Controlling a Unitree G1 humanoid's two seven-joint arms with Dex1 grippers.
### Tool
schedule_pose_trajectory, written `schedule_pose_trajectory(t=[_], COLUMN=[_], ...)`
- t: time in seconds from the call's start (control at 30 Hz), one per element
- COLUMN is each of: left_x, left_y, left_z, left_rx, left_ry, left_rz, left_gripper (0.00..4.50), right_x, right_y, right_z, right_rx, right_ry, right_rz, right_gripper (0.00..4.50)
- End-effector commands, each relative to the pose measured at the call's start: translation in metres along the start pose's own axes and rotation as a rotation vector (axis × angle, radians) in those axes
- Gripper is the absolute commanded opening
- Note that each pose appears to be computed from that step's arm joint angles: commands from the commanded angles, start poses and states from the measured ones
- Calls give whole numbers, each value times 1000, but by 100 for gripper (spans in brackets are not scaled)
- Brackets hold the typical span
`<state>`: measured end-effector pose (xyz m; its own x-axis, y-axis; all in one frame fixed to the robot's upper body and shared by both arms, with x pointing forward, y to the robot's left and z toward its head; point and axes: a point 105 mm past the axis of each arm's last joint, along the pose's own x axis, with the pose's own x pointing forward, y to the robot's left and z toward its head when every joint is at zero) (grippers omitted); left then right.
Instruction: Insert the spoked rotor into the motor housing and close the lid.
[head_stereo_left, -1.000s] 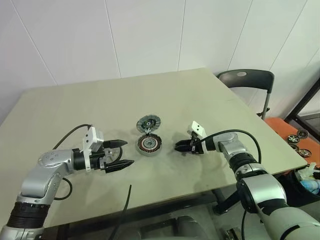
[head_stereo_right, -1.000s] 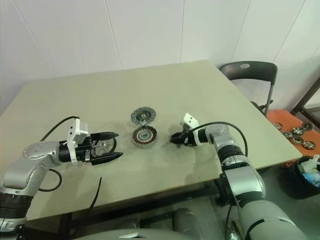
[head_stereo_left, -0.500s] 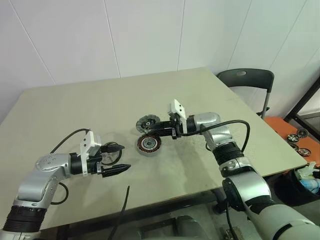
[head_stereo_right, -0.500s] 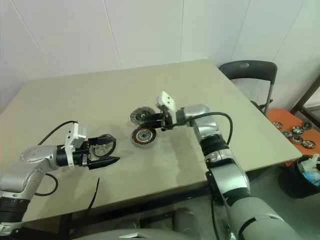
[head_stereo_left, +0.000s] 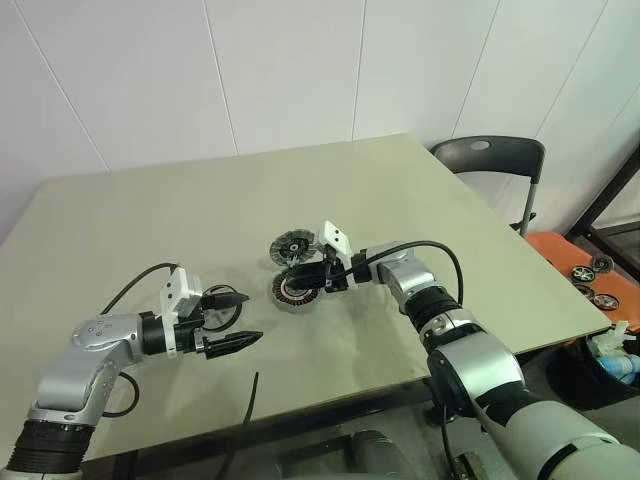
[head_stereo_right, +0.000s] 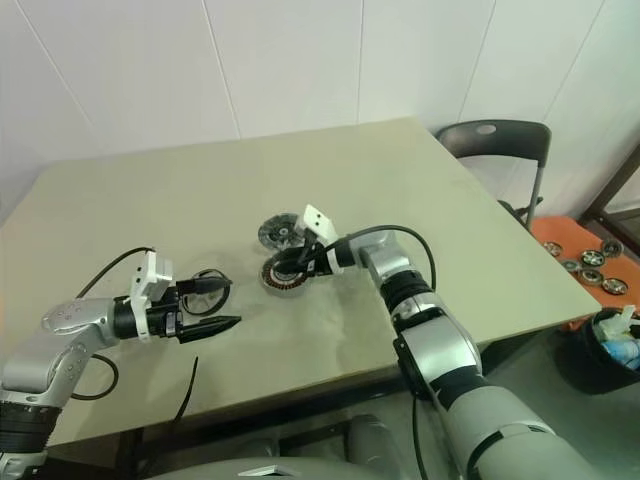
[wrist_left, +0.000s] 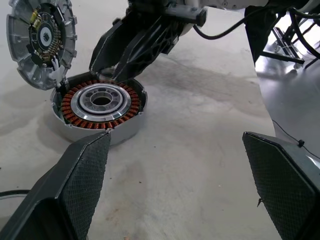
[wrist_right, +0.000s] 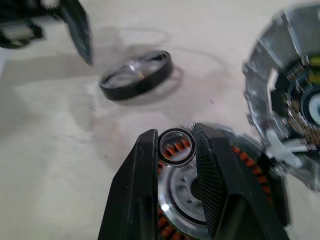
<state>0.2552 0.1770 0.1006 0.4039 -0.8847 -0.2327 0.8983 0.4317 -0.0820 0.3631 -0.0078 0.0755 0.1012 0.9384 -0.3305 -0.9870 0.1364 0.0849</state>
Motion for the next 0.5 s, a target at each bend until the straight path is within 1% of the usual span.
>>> schedule_pose_trajectory(t=[0.03,0.23,0.5], left_x=[-3,1,1], left_y=[-1,-3,-5], left_z=[13,15,16], left_rx=[45,45,43], left_ry=[-24,-29,-30], left_rz=[5,0,-1], left_gripper=[450,450,450], right_x=[3,9,7], right_y=[-4,-8,-13], right_z=[18,12,6], right_rx=[-53,-19,-7], right_ry=[-32,-32,-15], right_rz=[-15,-66,-101], right_gripper=[71,71,71])
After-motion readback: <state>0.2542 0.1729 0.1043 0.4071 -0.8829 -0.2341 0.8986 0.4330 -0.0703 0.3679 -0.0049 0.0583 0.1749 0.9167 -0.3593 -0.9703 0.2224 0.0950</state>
